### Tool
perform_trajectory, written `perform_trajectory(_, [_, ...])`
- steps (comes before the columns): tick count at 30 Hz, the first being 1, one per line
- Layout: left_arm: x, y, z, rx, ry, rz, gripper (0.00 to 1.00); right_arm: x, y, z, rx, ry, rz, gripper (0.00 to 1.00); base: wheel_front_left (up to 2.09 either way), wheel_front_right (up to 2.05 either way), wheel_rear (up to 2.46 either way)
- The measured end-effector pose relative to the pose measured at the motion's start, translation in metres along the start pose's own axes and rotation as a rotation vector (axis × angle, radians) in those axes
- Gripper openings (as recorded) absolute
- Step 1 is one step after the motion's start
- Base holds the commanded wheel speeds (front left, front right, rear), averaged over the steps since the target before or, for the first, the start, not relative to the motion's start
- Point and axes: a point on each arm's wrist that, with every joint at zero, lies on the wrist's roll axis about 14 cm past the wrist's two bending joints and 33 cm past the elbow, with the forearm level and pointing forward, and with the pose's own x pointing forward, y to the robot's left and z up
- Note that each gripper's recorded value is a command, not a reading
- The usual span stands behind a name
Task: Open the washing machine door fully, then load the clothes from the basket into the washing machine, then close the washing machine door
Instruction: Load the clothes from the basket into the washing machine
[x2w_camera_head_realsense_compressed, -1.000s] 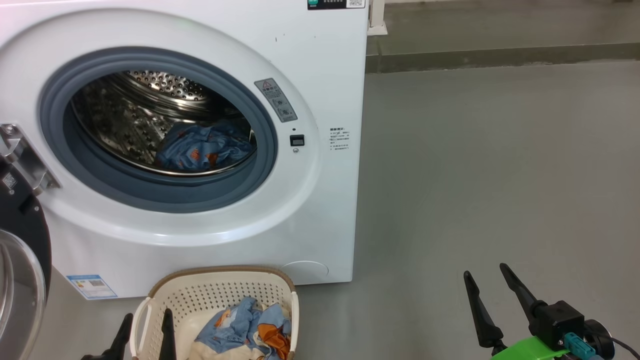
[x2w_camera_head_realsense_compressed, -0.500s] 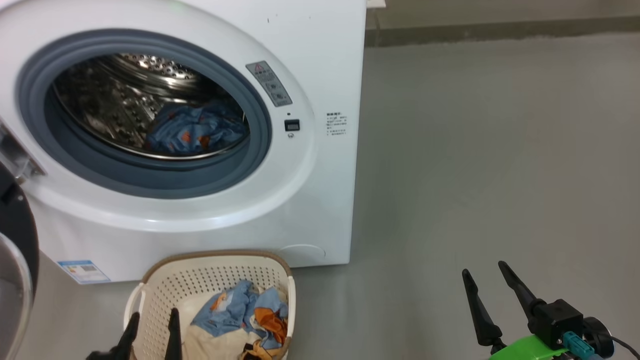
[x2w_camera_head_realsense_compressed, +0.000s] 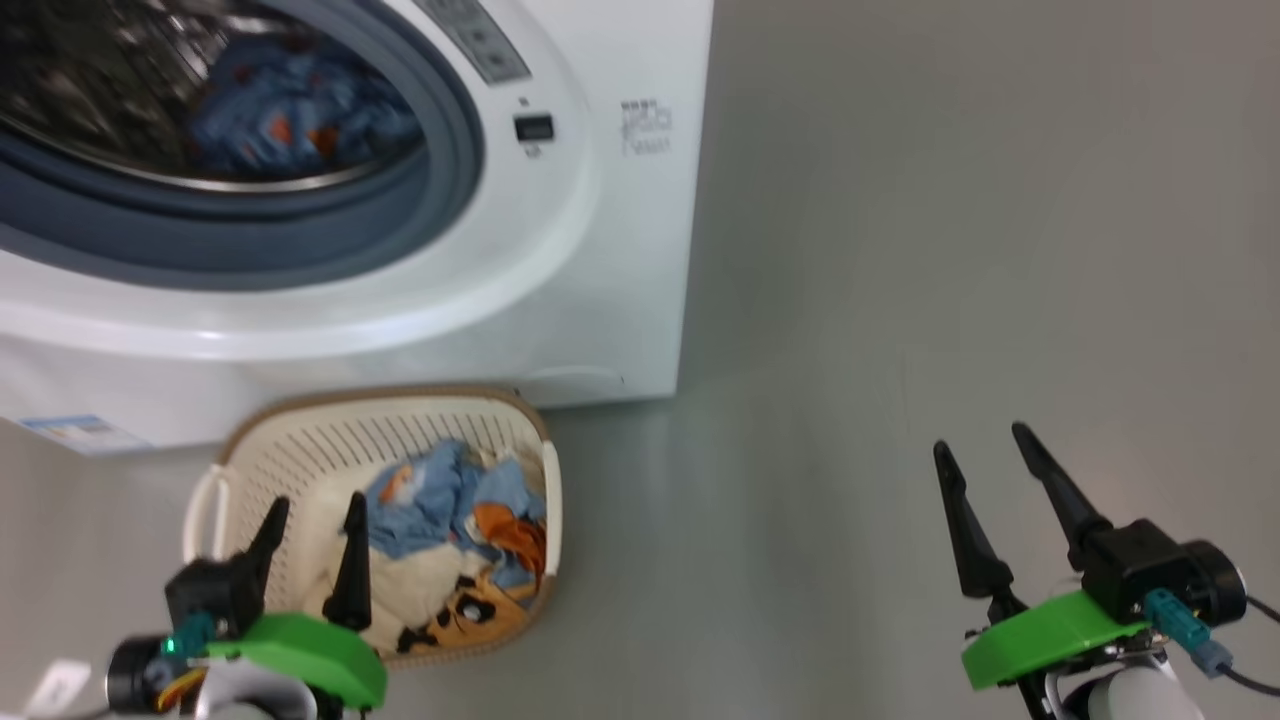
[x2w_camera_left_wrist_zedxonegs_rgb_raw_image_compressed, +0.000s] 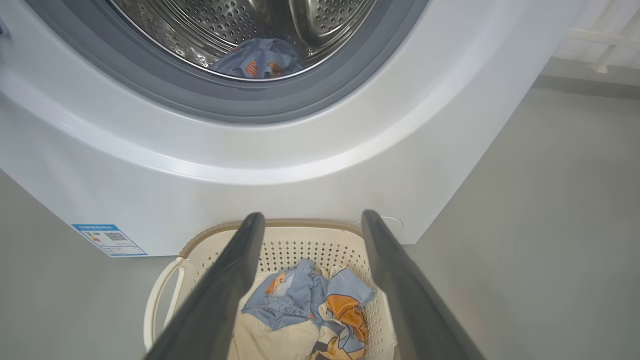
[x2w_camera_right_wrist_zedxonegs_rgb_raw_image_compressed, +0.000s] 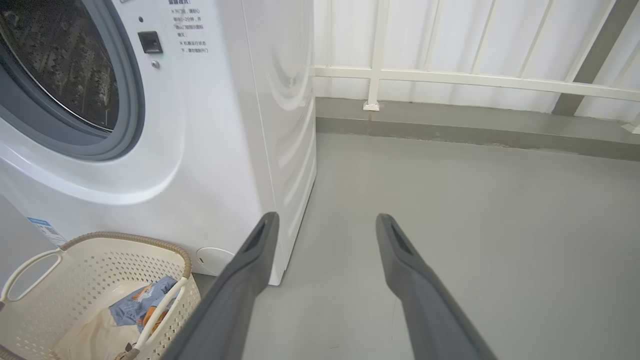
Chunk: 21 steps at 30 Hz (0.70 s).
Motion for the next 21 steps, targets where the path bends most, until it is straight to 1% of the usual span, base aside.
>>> perform_trajectory(6, [0.042, 0.002, -0.042, 0.056, 0.141, -0.045, 1.0, 0.019, -0.01, -0.023, -0.001, 0.046, -0.02, 1.0, 0.0, 0.0, 0.0])
perform_trajectory(8, [0.06, 0.004, -0.068, 0.083, 0.225, -0.065, 1.0, 0.027, -0.016, -0.037, -0.004, 0.074, -0.033, 1.0, 0.0, 0.0, 0.0])
perform_trajectory(13, [0.084, 0.008, -0.116, 0.117, 0.381, -0.088, 1.0, 0.031, -0.028, -0.061, -0.002, 0.13, -0.062, 1.0, 0.0, 0.0, 0.0])
perform_trajectory(17, [0.099, 0.012, -0.153, 0.119, 0.522, -0.093, 1.0, 0.032, -0.036, -0.078, 0.002, 0.168, -0.083, 1.0, 0.0, 0.0, 0.0])
perform_trajectory(21, [0.111, 0.019, -0.183, 0.15, 0.619, -0.104, 1.0, 0.03, -0.047, -0.094, 0.005, 0.207, -0.114, 1.0, 0.0, 0.0, 0.0])
